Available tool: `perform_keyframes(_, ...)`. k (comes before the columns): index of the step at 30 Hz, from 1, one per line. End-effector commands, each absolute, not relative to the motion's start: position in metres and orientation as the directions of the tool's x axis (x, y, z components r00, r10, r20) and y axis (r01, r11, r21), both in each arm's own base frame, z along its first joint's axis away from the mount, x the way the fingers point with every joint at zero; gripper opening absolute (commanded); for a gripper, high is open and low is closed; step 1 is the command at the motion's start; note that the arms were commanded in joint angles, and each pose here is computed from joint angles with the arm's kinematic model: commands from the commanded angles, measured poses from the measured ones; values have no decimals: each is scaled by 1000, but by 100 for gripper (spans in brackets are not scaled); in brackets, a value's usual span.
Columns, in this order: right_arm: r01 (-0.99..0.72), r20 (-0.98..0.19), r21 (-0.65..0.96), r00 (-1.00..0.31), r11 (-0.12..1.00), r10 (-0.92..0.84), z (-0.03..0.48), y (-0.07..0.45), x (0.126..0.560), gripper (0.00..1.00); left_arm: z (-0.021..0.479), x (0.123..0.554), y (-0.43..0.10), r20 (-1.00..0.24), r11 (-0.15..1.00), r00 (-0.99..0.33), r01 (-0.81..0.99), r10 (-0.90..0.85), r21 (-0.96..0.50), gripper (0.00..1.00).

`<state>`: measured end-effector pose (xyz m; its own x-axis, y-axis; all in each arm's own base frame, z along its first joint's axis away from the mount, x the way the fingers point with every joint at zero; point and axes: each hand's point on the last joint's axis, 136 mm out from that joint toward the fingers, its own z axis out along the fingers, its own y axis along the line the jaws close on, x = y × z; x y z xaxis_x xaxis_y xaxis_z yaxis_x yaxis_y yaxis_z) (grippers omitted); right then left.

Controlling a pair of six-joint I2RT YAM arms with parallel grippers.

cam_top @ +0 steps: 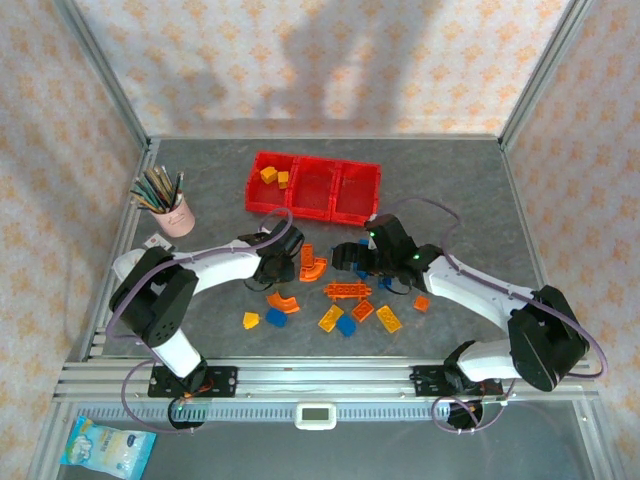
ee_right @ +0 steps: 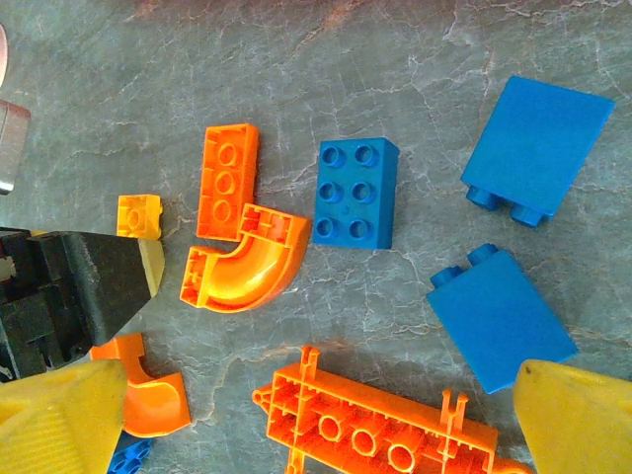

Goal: Sort the legos into containers by color
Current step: Pick up the lego from the center of the table.

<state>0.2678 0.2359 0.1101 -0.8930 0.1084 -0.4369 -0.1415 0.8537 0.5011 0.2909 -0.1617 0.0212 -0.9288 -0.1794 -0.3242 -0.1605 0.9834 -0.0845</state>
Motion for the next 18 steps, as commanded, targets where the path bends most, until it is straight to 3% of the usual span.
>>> perform_keyframes(1, -162, -483, 499, -868, 852, 118, 129, 239, 276, 100, 39, 298, -159, -383, 983, -906, -159, -182, -90, 39)
perform_keyframes(9, -185, -516, 544, -843, 818, 153, 159, 251, 290, 100, 94, 338, -142, -511, 973, -829, -199, -229, -113, 39)
perform_keyframes(18, -157, -536, 577, -813, 802, 227, 182, 254, 330, 100, 160, 445, -108, -636, 956, -717, -259, -284, -135, 39)
